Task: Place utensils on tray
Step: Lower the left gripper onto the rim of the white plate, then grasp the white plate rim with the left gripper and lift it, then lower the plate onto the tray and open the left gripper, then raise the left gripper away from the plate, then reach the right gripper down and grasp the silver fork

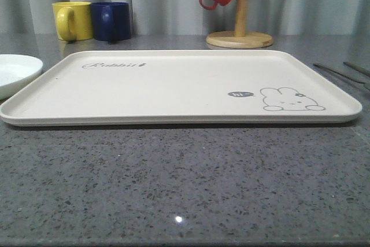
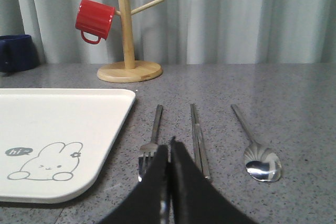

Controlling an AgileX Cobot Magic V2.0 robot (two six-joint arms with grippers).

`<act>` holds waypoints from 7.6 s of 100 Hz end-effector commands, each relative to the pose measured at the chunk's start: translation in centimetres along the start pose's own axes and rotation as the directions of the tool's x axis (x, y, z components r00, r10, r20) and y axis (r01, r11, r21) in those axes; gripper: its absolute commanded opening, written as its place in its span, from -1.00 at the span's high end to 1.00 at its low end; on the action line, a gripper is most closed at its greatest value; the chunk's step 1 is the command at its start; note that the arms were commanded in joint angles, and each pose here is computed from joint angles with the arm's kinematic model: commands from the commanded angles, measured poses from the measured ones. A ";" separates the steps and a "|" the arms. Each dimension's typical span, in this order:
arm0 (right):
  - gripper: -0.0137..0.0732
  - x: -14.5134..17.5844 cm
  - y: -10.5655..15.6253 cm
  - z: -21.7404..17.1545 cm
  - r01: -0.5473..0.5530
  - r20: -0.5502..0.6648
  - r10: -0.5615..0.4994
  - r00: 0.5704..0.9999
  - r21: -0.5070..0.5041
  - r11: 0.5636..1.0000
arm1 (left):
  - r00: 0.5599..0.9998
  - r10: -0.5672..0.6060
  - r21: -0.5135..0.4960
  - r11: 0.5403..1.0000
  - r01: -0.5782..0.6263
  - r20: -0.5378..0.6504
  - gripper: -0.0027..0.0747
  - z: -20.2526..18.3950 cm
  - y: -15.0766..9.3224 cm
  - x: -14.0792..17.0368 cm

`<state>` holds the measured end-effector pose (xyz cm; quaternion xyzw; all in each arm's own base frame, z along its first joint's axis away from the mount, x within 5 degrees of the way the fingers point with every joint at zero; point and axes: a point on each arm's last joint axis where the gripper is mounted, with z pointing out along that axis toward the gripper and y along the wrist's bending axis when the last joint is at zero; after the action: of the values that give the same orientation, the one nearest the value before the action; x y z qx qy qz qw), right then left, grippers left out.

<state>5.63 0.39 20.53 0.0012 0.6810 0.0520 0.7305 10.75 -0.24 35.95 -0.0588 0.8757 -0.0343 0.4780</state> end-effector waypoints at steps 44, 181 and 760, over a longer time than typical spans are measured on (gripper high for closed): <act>0.84 -0.8 0.1 -0.2 0.011 0.095 -0.010 0.995 -0.004 1.000 | 0.994 -0.004 -0.020 1.000 0.002 -0.107 0.02 4.0 -0.7 -2.7; 0.84 -0.8 0.1 -0.2 0.011 0.095 -0.010 0.995 -0.004 1.000 | 0.837 -0.104 -0.191 0.982 -0.001 -0.537 -0.25 24.9 4.9 -6.0; -0.29 -11.1 2.0 22.8 0.050 -0.802 -0.032 0.596 -0.003 0.999 | 0.842 0.098 0.251 0.931 -0.266 0.530 0.98 0.3 -1.9 4.2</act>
<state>25.67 2.72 32.47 -0.0214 0.9472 0.0222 0.3192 8.82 -2.69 31.02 0.1027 0.7364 -0.1053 0.6604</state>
